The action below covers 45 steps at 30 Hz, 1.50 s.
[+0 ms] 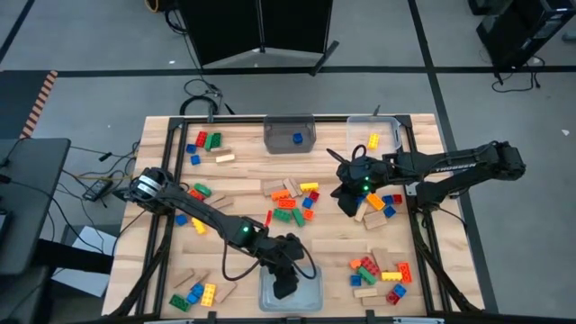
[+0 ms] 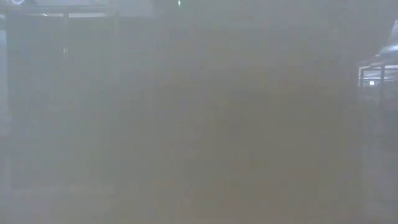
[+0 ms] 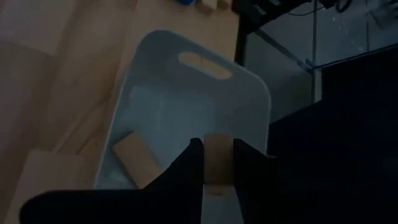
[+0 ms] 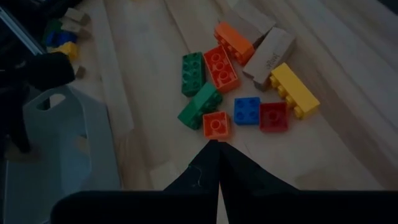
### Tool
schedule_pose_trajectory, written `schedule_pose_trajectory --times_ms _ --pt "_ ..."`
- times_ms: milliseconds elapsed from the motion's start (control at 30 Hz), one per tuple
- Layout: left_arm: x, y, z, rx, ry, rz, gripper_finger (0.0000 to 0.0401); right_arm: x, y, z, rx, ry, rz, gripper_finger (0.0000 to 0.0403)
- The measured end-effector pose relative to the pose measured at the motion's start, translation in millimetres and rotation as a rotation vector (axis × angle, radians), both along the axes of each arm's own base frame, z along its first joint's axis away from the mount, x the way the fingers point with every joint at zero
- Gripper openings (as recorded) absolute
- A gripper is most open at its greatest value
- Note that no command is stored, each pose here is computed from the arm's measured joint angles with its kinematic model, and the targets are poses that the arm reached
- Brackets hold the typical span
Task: Sort blocks by size
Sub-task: Put the brown block into the gray bin, then put the small orange game piece into the black bin
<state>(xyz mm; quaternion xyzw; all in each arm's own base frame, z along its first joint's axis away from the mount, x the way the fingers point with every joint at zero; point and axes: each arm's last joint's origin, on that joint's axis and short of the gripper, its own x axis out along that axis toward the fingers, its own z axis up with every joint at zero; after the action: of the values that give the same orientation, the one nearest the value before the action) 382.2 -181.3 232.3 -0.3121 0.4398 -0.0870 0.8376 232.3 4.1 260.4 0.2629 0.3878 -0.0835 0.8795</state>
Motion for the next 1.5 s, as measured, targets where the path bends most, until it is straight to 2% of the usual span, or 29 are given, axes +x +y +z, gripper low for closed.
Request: schedule_pose_trajectory --times_ms 200,433,700,900,1133,1333,1500 --pt "-8 1 -18 0.025 0.06 0.006 0.008 -3 0 -2 -0.007 0.037 0.006 0.0021" --pt "-5 -4 -39 0.041 0.102 -0.01 0.009 -3 0 -3 -0.009 0.042 0.007 0.0021" --pt "-2 -2 -44 -0.02 0.137 -0.038 0.0093 -4 0 -3 -0.009 0.048 0.007 0.0021" --pt "1 5 -43 -0.097 0.177 -0.064 0.0111 -3 0 -3 -0.009 0.047 0.007 0.0021" --pt "8 22 -42 -0.163 0.2 -0.065 0.0115 -4 0 -3 -0.009 0.047 0.008 0.0021" --pt "10 28 -29 -0.103 0.228 -0.095 0.0105 -3 0 -3 -0.008 0.047 0.008 0.0021" --pt "6 34 -11 0.089 0.287 -0.096 0.009 -3 0 -3 -0.002 0.047 0.0 0.0021"
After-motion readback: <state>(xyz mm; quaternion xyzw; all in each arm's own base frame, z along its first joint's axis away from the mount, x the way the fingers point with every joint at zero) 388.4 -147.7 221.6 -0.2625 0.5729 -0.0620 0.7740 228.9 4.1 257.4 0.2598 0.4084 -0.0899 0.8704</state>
